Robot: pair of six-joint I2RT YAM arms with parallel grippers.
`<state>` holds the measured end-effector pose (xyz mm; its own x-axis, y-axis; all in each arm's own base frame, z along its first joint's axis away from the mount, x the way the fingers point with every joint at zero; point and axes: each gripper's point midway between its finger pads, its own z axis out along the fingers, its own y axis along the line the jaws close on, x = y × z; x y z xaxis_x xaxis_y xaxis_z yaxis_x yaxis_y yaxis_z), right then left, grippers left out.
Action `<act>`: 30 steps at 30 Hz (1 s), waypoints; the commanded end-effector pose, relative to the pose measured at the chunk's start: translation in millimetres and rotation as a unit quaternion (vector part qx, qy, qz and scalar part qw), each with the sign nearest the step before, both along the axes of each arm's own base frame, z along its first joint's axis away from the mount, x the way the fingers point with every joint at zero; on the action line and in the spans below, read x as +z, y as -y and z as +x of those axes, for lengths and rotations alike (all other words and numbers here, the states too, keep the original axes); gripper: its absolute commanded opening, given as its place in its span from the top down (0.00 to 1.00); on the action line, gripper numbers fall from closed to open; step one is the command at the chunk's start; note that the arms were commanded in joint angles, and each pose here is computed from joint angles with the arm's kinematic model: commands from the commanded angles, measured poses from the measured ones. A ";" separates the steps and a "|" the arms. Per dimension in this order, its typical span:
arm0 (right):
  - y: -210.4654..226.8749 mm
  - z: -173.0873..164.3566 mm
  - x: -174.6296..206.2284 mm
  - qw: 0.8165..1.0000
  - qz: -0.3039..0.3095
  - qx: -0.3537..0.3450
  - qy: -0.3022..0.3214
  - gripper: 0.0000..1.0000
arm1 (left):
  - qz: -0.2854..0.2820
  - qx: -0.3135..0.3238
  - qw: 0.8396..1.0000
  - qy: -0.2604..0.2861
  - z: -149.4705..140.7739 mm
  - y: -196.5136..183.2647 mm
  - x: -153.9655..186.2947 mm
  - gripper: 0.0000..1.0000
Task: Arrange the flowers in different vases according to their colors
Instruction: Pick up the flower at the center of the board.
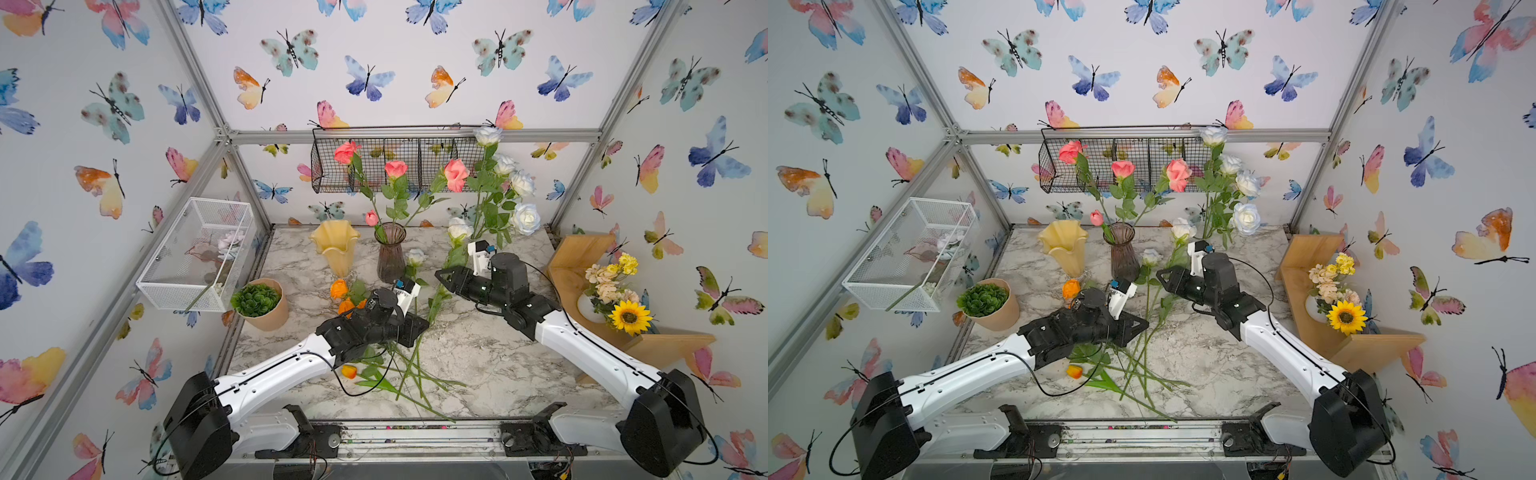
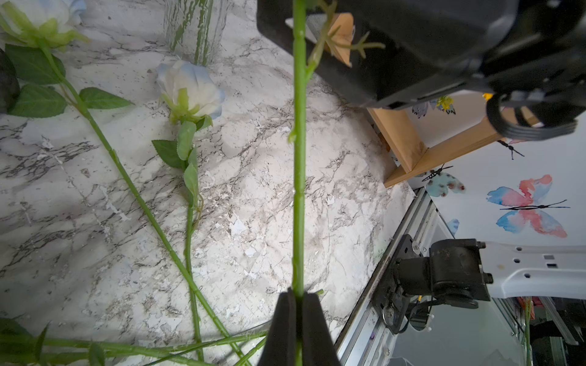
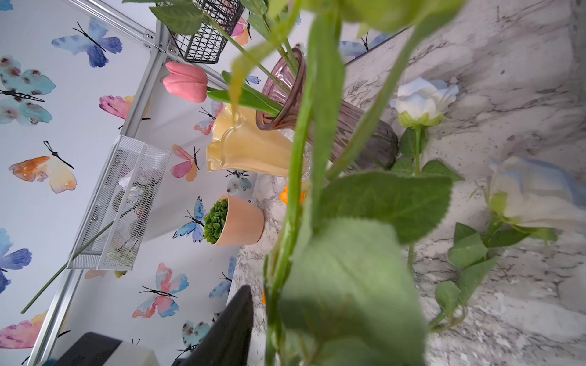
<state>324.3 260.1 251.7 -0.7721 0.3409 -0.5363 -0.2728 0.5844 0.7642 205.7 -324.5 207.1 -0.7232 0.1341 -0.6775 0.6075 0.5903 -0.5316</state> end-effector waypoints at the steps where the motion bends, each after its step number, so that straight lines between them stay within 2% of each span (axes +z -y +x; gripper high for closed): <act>1: 6.5 10.5 9.7 1.000 -0.012 -0.018 0.017 0.50 | 0.007 -0.005 1.000 0.013 -4.4 -5.7 0.0 1.00; 17: -3.8 14.9 7.4 1.000 0.003 0.001 0.001 0.62 | 0.008 -0.019 0.999 0.026 -8.7 -7.2 4.5 1.00; 20: -4.3 13.5 7.4 1.000 0.004 0.004 -0.001 0.70 | 0.010 -0.016 0.999 0.031 -7.0 -7.7 6.2 1.00; 25: 0.2 13.4 14.8 1.000 0.001 -0.006 0.010 0.98 | 0.016 -0.012 0.999 0.034 -4.5 -8.0 5.8 1.00; 28: 3.2 13.6 20.6 1.000 -0.007 -0.009 0.023 0.98 | 0.019 -0.007 0.999 0.037 -2.9 -9.8 6.1 1.00; 30: 5.0 13.8 25.8 0.999 -0.013 -0.011 0.034 0.98 | 0.020 -0.003 0.999 0.039 -2.7 -11.4 6.9 0.78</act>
<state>337.0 261.9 259.7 -0.7646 0.3456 -0.5441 -0.2764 0.5868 0.7611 200.2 -315.9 201.1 -0.6995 0.1784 -0.6921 0.6359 0.5972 -0.4888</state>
